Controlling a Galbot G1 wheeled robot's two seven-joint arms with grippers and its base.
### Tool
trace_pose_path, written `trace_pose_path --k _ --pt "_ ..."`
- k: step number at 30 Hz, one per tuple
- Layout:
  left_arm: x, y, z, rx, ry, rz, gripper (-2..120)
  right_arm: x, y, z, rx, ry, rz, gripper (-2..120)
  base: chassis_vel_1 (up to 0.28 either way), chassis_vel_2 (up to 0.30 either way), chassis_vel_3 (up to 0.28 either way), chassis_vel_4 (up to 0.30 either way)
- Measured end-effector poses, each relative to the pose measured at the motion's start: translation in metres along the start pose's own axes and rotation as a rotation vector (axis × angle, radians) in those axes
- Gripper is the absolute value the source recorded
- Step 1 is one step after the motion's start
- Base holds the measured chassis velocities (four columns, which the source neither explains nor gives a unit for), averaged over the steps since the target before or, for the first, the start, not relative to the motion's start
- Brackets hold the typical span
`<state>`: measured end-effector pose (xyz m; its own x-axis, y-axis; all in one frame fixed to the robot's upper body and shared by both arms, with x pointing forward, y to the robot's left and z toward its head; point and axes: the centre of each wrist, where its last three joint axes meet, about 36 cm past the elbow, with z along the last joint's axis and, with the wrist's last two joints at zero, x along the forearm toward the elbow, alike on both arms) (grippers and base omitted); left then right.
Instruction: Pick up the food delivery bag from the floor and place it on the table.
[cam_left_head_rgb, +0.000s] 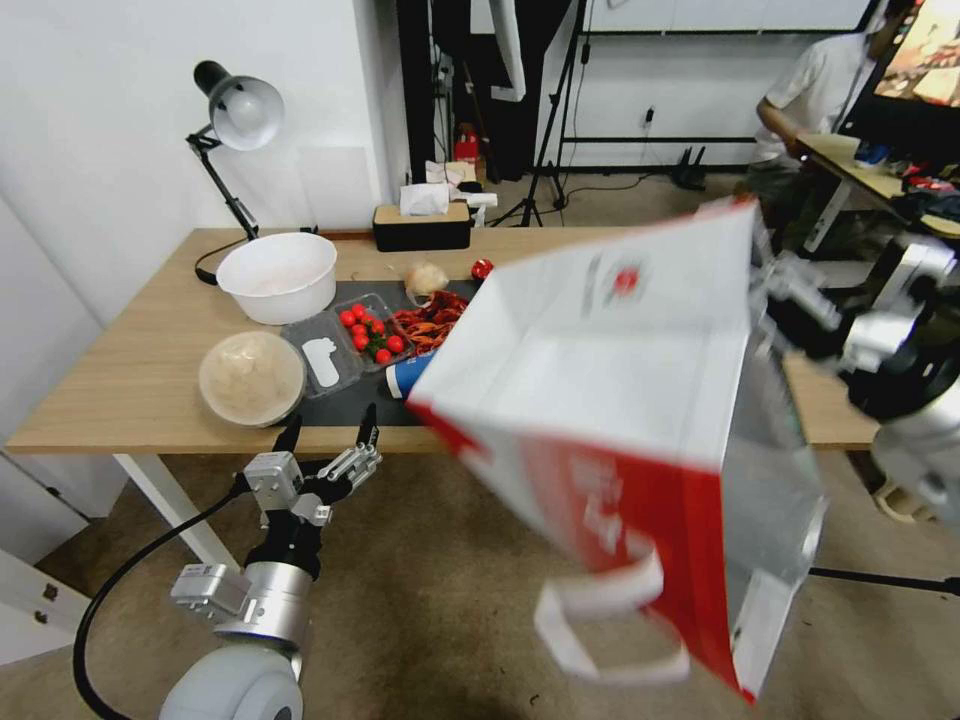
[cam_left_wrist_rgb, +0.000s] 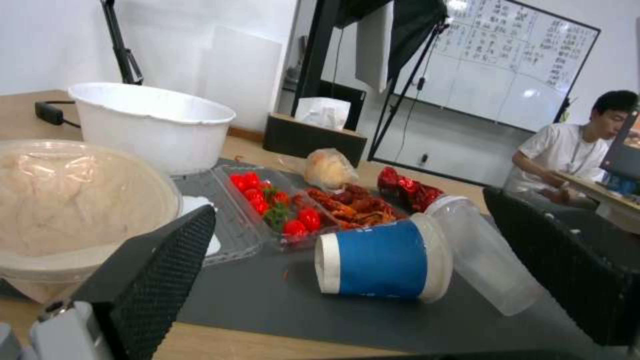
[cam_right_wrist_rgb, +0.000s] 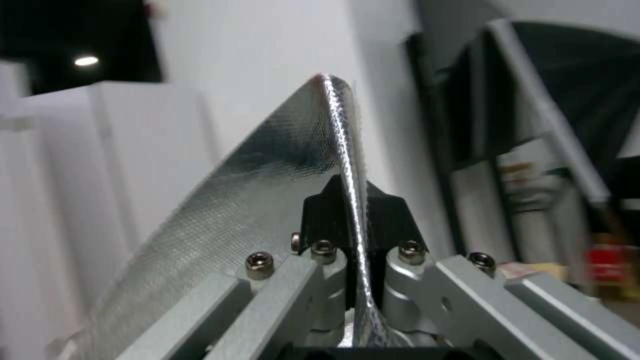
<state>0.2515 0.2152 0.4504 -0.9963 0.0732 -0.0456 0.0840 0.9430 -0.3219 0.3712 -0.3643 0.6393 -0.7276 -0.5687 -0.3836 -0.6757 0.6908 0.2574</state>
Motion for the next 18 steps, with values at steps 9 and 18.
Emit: trace_pose_path --k 9,18 --pt "-0.001 0.002 -0.001 -0.001 -0.002 -0.008 100 -0.032 -0.037 0.002 -0.044 -0.063 0.373 0 0.0 0.0 0.0 0.0" --pt "-0.002 0.004 0.002 -0.002 0.005 -0.013 100 -0.035 -0.068 0.007 -0.073 -0.028 0.496 0 0.0 0.0 0.0 0.0"
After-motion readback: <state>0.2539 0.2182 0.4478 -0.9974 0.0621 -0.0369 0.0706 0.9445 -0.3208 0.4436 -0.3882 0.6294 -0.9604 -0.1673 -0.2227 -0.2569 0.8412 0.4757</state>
